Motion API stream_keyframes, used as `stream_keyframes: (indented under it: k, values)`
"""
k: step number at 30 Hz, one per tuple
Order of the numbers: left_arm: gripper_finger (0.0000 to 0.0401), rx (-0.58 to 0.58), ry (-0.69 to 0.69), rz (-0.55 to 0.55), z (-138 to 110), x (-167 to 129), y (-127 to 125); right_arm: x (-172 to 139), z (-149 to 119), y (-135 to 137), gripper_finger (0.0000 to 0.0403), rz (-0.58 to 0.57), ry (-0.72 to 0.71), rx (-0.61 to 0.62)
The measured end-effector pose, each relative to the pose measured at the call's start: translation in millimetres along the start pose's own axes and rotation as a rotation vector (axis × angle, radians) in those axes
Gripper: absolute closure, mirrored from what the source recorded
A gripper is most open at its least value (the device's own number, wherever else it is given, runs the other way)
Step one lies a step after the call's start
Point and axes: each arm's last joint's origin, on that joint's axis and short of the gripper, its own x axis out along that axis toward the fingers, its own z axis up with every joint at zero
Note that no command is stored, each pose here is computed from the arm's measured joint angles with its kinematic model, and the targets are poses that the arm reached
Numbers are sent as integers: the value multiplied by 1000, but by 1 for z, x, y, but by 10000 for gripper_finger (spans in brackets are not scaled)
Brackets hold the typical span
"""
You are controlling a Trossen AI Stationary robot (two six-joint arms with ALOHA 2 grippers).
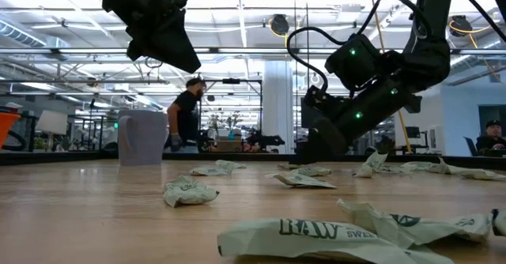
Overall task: Pick and place Stevia / Truvia into bins
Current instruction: Put the stevia packet into the orange bin
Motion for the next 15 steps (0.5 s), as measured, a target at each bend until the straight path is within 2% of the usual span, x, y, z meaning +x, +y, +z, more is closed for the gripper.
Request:
stream_keyframes:
  k: [7, 11, 15]
  values:
    - [316, -1, 15, -21, 0, 0, -1, -3, 5, 5, 401, 17, -39, -26]
    - [316, -2, 28, -42, -1, 0, -1, -13, 21, 22, 402, 98, -160, -100]
    - [316, 0, 28, -40, -1, 0, -1, -27, 37, 43, 402, 166, -296, -122]
